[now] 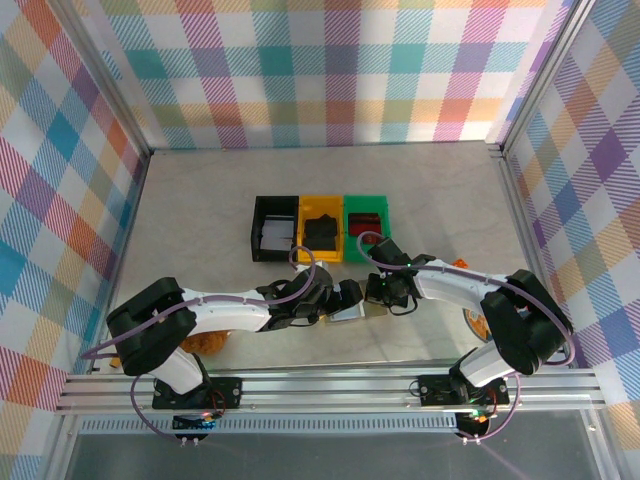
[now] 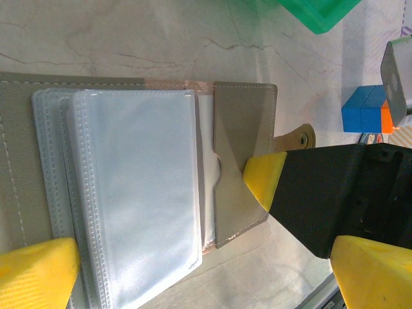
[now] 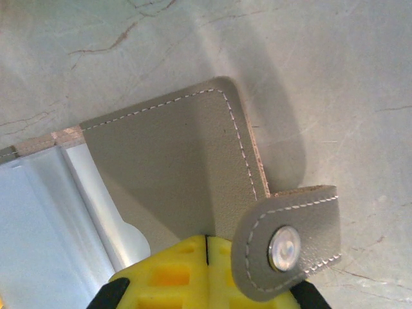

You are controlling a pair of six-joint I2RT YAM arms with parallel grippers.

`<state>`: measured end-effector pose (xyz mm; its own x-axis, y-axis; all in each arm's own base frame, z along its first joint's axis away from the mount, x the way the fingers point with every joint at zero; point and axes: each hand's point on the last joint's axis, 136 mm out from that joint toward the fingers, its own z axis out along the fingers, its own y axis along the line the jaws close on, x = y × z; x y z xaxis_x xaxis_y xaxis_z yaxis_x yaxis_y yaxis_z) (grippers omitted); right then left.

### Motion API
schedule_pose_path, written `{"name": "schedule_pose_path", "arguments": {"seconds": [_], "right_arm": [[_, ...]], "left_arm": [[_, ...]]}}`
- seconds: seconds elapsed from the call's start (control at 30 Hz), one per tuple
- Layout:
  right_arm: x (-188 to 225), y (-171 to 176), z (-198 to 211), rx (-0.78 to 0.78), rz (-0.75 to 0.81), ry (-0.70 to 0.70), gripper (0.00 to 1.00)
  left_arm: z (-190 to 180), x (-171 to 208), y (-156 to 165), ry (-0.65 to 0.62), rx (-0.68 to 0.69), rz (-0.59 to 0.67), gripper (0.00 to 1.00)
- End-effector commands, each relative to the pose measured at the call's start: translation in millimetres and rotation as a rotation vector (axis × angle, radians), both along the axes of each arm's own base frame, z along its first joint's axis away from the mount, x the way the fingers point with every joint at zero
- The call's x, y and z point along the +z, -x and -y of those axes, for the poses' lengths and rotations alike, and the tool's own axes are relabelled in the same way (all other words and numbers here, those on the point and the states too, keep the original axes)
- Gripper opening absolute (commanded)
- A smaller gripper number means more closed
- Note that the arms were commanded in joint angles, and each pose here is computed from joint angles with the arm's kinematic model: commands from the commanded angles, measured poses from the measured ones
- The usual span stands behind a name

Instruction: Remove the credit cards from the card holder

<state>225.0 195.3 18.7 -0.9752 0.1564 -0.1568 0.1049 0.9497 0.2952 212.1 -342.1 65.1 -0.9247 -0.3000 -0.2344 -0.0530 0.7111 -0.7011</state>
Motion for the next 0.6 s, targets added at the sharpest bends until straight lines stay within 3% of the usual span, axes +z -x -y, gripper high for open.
{"name": "schedule_pose_path", "arguments": {"seconds": [0.0,0.57], "right_arm": [[-12.8,24.5,10.0,-0.001,-0.09,0.027,0.0],[-13.0,24.4,7.8,-0.004,-0.094,0.016,0.0]], "left_arm": [[4.1,3.9,2.7,-0.013,-0.02,0.013,1.0],[13.6,7.1,0.3,0.005,-0.031,0.016,1.0]]}}
